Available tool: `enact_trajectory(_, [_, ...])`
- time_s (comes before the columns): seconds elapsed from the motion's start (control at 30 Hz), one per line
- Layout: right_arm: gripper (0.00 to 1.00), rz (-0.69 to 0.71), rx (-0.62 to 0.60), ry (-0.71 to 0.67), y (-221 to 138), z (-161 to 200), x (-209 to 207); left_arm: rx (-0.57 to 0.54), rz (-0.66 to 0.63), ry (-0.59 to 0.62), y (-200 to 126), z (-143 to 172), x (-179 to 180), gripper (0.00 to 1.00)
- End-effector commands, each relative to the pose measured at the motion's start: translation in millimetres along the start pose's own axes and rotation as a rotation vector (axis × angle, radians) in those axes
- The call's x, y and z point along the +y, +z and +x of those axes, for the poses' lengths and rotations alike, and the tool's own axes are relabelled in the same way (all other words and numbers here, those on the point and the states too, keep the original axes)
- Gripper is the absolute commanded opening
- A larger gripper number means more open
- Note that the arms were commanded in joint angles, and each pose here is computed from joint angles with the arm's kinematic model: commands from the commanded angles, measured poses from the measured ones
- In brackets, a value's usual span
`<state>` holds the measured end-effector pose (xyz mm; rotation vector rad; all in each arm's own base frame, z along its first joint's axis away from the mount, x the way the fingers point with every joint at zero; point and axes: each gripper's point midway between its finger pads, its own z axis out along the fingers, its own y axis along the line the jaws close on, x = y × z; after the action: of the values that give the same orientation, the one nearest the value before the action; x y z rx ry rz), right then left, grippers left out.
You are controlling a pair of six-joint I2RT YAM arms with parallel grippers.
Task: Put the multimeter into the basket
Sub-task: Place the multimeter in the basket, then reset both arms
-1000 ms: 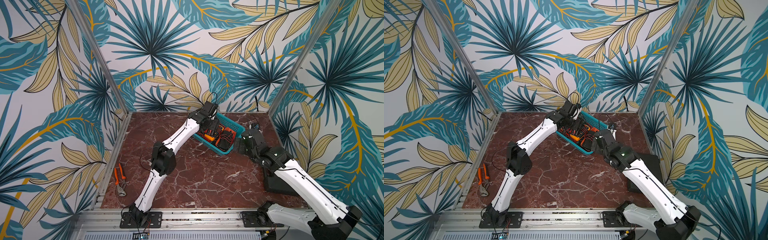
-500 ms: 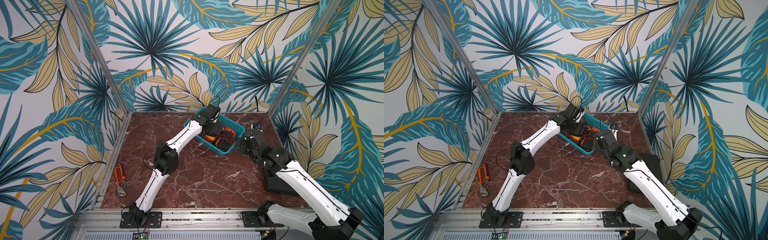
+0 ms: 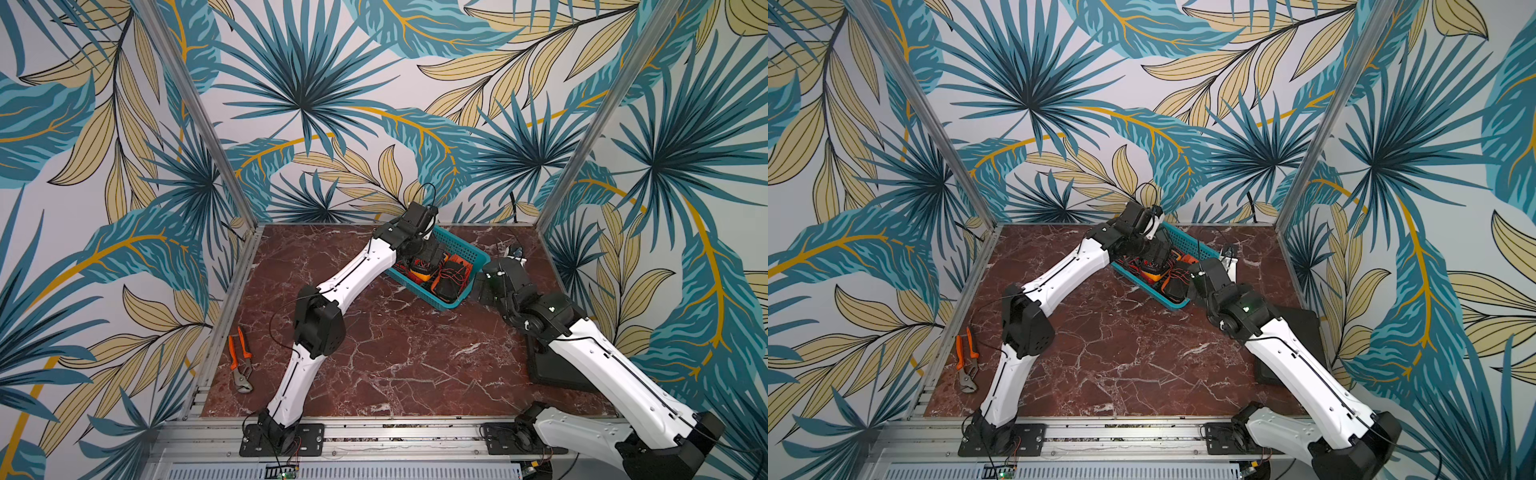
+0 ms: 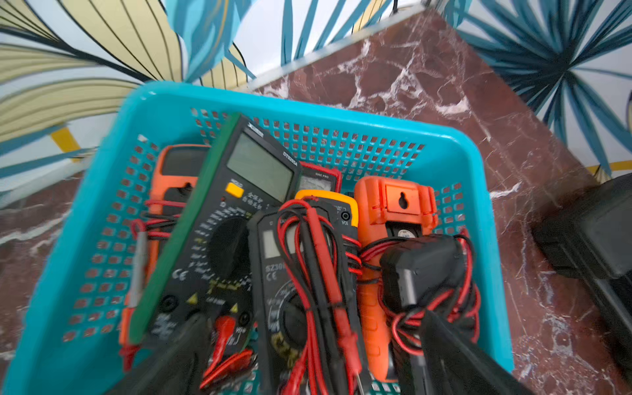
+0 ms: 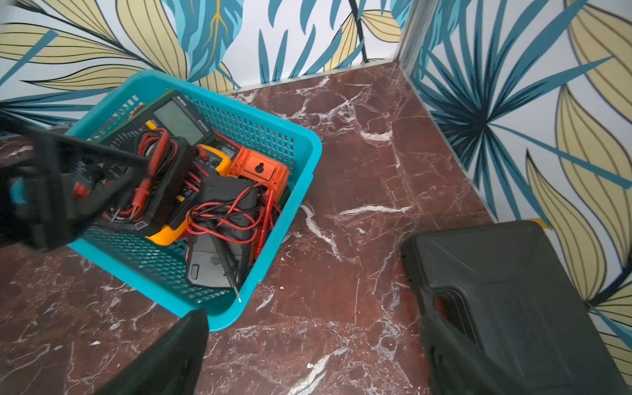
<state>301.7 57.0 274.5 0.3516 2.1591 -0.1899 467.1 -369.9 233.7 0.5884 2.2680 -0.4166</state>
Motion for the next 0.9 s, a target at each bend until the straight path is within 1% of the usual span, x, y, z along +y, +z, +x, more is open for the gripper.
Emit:
enact_trajectory(0.0, [0.99, 0.128, -0.067, -0.004, -0.9, -13.4, -21.8, -0.187, -0.071, -0.014, -60.0, -39.1, 10.9, 1.00])
enact_trajectory(0.07, [0.99, 0.183, -0.096, 0.013, -0.6, -17.1, -32.3, -0.223, -0.129, -0.027, -80.8, -36.1, 23.6, 1.00])
enact_trajectory(0.2, [0.99, 0.278, -0.137, 0.043, 0.5, -18.5, -55.4, -0.288, -0.255, -0.107, -127.8, -16.2, 72.2, 1.00])
enact_trajectory(0.33, [0.99, 0.351, -0.149, 0.103, 4.7, -10.3, -84.1, -0.356, -0.370, -0.247, -174.0, 26.5, 137.3, 1.00])
enact_trajectory(0.43, [1.00, 0.390, -0.177, 0.136, 8.6, -3.8, -102.3, -0.394, -0.478, -0.317, -203.6, 68.0, 177.4, 1.00])
enact_trajectory(0.5, [0.99, 0.409, -0.211, 0.141, 12.3, 0.5, -109.7, -0.402, -0.539, -0.350, -218.6, 93.6, 196.9, 1.00])
enact_trajectory(0.57, [1.00, 0.427, -0.254, 0.156, 14.5, 5.9, -117.5, -0.394, -0.611, -0.372, -228.0, 120.4, 214.1, 1.00])
enact_trajectory(0.63, [0.99, 0.390, -0.284, 0.151, 22.7, 11.1, -116.4, -0.363, -0.682, -0.384, -232.5, 147.8, 229.5, 1.00])
enact_trajectory(0.73, [1.00, 0.351, -0.346, 0.150, 35.0, 17.5, -114.2, -0.368, -0.761, -0.393, -234.6, 171.8, 246.9, 1.00])
enact_trajectory(0.87, [1.00, 0.315, -0.414, 0.125, 53.1, 31.7, -111.5, -0.386, -0.796, -0.404, -228.5, 195.4, 262.2, 1.00])
